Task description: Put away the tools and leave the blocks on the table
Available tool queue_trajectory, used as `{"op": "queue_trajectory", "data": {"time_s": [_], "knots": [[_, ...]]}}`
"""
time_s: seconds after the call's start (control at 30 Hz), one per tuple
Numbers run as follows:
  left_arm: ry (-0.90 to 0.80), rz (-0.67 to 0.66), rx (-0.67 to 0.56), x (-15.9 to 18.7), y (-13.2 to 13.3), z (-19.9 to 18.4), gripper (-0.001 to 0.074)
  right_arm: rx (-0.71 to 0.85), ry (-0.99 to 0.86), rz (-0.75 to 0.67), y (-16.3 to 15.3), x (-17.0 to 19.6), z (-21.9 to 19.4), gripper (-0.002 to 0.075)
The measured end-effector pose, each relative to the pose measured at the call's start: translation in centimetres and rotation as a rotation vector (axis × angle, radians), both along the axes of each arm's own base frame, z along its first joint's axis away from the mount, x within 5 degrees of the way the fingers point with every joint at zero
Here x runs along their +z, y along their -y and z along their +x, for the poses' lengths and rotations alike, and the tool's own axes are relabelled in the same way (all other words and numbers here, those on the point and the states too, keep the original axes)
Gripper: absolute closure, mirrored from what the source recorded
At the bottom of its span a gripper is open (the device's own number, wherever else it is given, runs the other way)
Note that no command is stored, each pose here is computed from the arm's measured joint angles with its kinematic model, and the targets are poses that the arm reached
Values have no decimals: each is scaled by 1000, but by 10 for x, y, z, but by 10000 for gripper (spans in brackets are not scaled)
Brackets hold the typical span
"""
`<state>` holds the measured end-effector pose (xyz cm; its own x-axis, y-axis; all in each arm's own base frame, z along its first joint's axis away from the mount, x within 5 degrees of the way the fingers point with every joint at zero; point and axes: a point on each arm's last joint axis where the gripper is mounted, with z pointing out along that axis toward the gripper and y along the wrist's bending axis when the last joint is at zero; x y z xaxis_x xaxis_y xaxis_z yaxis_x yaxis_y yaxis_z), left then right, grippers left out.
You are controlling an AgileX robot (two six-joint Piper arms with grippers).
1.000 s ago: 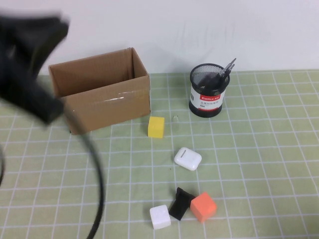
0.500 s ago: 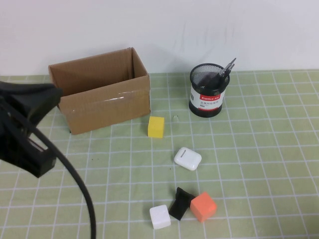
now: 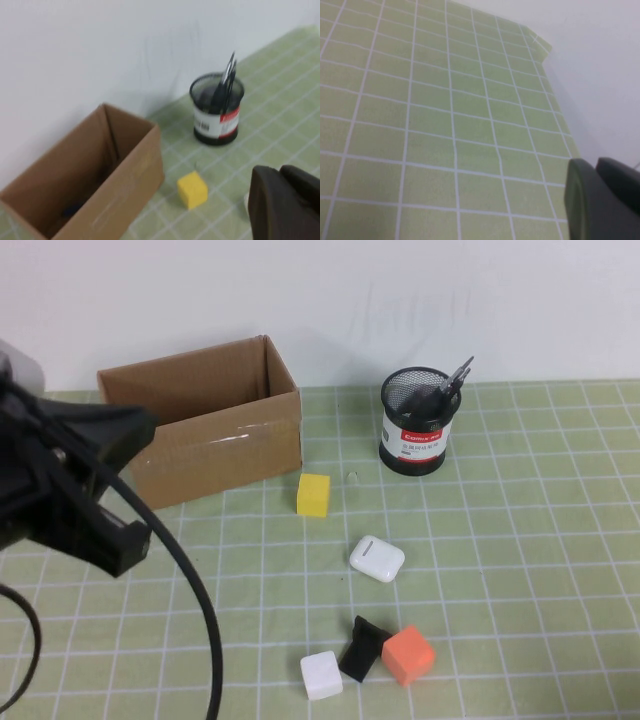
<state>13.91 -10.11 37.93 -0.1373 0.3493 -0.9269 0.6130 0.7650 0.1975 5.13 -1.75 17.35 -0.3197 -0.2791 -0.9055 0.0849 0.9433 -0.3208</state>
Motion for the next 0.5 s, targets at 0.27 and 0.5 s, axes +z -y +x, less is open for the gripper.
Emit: {"op": "queue_trajectory", "data": {"time_s": [0.27, 0.5], "knots": [[49, -95, -14, 9, 2, -1, 738, 0, 0, 0, 0, 0, 0, 736], [72, -144, 70, 6, -20, -10, 738, 0, 0, -2, 0, 0, 0, 736]]}}
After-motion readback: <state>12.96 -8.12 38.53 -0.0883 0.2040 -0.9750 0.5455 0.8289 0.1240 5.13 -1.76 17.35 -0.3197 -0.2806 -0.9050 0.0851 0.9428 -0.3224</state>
